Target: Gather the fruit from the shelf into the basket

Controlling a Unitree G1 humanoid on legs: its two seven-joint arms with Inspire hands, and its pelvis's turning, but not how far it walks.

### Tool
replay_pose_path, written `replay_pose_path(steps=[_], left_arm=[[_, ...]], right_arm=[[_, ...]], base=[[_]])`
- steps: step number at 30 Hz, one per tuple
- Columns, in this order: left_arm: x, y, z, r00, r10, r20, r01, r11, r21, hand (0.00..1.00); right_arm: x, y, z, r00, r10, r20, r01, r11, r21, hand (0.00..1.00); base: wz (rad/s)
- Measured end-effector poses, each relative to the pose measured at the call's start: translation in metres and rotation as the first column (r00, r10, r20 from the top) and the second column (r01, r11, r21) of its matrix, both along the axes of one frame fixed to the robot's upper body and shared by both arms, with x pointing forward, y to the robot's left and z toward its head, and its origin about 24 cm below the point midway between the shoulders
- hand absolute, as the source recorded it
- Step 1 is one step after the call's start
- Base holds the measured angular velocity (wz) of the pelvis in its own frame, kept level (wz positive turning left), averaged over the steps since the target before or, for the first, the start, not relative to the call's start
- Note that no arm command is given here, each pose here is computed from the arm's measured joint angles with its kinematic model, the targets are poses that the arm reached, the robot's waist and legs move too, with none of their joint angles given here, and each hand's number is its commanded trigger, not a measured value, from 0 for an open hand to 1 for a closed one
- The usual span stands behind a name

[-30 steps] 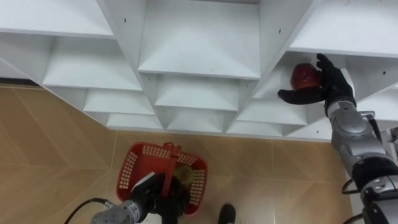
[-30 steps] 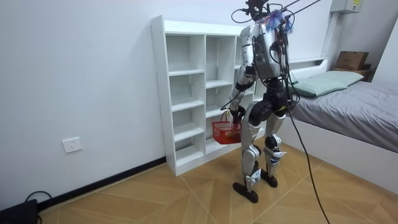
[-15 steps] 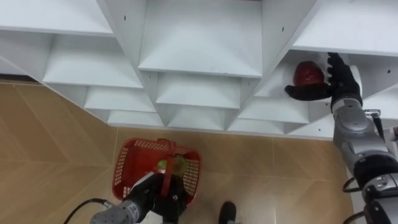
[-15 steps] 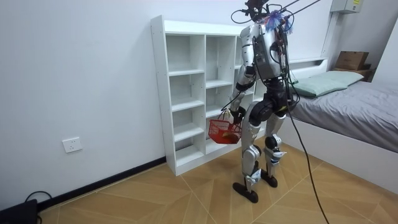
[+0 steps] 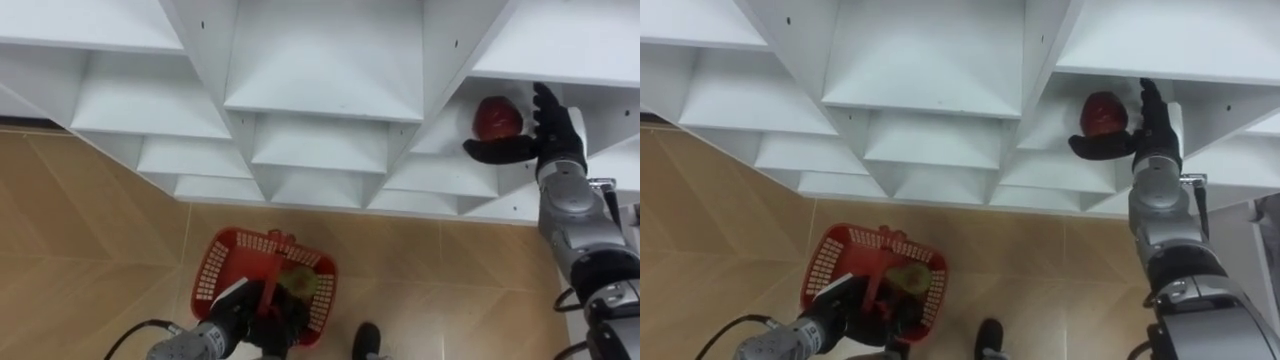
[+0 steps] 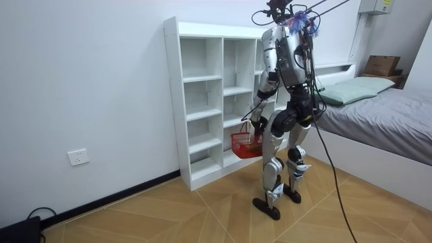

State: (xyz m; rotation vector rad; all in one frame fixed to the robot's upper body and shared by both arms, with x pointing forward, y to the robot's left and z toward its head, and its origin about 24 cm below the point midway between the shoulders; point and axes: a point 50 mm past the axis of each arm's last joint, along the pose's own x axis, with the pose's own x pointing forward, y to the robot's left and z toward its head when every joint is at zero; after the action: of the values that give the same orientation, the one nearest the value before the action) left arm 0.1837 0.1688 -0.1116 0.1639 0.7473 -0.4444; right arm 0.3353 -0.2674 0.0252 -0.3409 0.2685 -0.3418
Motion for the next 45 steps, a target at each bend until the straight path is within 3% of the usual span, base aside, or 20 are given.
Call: replay_pose_path(steps=[10,19,42,43,44,45], left_arm=[[0.004,0.0,0.0,1.0,0.003,0.006,-0.003,1.0,0.018,1.0],[0.002,-0.003,-0.002,1.0,-0.016,-0.008,0.016,1.0,0.02,1.0],[0.017,-0.018,0.005,0.998,-0.066,0.017,0.067,0.998,-0.009,1.0],[0.019,-0.018,0.006,0.998,-0.067,0.021,0.067,0.998,-0.009,1.0],[0.02,-0.018,0.007,0.997,-0.067,0.026,0.067,0.998,-0.009,1.0],[0.021,-0.019,0.007,0.997,-0.067,0.028,0.068,0.998,-0.009,1.0]], right_arm=[[0.001,0.001,0.002,1.0,-0.008,0.026,0.009,1.0,-0.03,0.0],[0.001,0.004,0.003,0.999,0.045,0.007,-0.043,0.989,-0.141,0.0],[0.003,0.004,0.005,1.0,0.017,0.009,-0.015,0.984,-0.175,0.0],[0.003,0.004,0.006,1.0,0.017,0.009,-0.015,0.983,-0.182,0.05],[0.003,0.005,0.006,1.0,0.018,0.01,-0.016,0.982,-0.186,0.21],[0.003,0.005,0.006,1.0,0.017,0.01,-0.015,0.982,-0.187,0.53]], base=[[0.0],[0.0],[0.0],[0.0],[0.0],[0.0]])
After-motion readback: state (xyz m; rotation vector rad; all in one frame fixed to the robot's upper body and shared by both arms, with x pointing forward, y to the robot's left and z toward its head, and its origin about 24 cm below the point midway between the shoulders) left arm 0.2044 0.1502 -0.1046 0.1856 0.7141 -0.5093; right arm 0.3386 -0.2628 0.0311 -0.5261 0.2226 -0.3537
